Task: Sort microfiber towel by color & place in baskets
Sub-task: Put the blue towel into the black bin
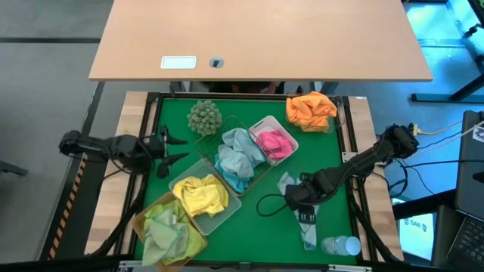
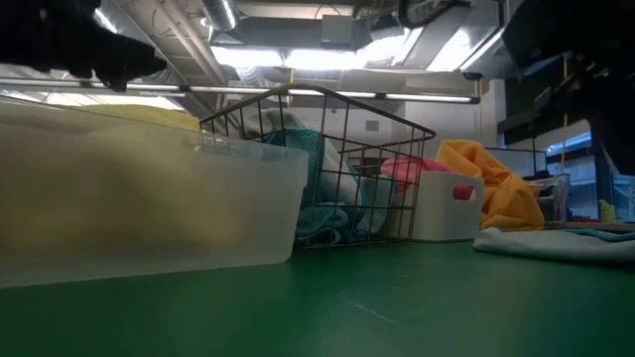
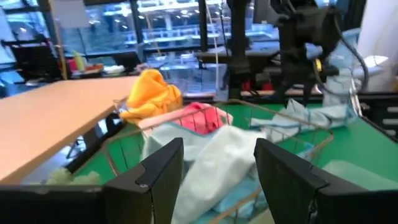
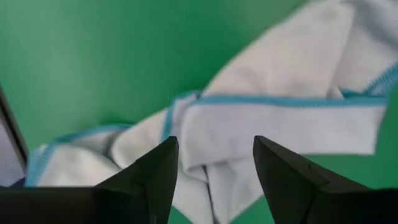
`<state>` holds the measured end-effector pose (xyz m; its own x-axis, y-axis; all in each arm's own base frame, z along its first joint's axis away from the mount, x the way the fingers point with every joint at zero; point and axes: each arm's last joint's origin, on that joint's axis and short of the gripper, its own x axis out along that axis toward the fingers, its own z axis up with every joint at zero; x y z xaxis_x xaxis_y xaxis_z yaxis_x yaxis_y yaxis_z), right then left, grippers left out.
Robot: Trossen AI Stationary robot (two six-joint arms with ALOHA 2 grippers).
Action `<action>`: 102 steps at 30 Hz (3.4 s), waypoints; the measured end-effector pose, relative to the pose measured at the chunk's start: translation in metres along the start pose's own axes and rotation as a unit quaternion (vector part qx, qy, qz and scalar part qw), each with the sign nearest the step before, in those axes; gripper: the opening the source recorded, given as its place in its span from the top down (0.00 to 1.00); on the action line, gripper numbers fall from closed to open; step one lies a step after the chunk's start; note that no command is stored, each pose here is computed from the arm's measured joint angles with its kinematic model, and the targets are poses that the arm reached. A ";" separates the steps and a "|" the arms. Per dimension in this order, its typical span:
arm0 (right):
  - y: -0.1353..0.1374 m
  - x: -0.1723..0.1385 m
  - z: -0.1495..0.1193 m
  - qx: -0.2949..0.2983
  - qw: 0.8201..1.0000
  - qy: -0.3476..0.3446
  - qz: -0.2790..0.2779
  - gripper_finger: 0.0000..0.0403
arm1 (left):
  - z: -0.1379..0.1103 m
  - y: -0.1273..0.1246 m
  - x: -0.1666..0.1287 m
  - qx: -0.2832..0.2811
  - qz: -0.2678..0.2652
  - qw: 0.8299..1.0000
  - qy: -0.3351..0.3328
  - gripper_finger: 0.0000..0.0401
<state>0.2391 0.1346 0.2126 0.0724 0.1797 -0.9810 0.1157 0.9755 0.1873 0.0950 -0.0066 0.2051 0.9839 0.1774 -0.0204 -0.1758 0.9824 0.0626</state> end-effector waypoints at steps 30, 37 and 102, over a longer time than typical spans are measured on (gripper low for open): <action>0.003 0.040 -0.002 -0.078 0.994 0.082 -0.008 0.49 | -0.039 0.020 0.013 -0.028 -0.024 0.999 -0.012 0.51; -0.003 0.069 -0.005 -0.078 0.991 0.106 -0.018 0.49 | -0.039 0.018 0.013 -0.028 -0.045 0.998 -0.013 0.51; -0.143 -0.146 0.159 -0.189 0.934 -0.269 -0.141 0.81 | -0.039 0.018 0.013 -0.025 -0.043 0.999 -0.011 0.51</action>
<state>0.3691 -0.0513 0.3368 0.5912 -0.0809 -0.8025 -0.1459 0.9678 -0.2051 0.1037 0.0161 0.1671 0.9959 0.0907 -0.0017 -0.0906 0.9958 0.0107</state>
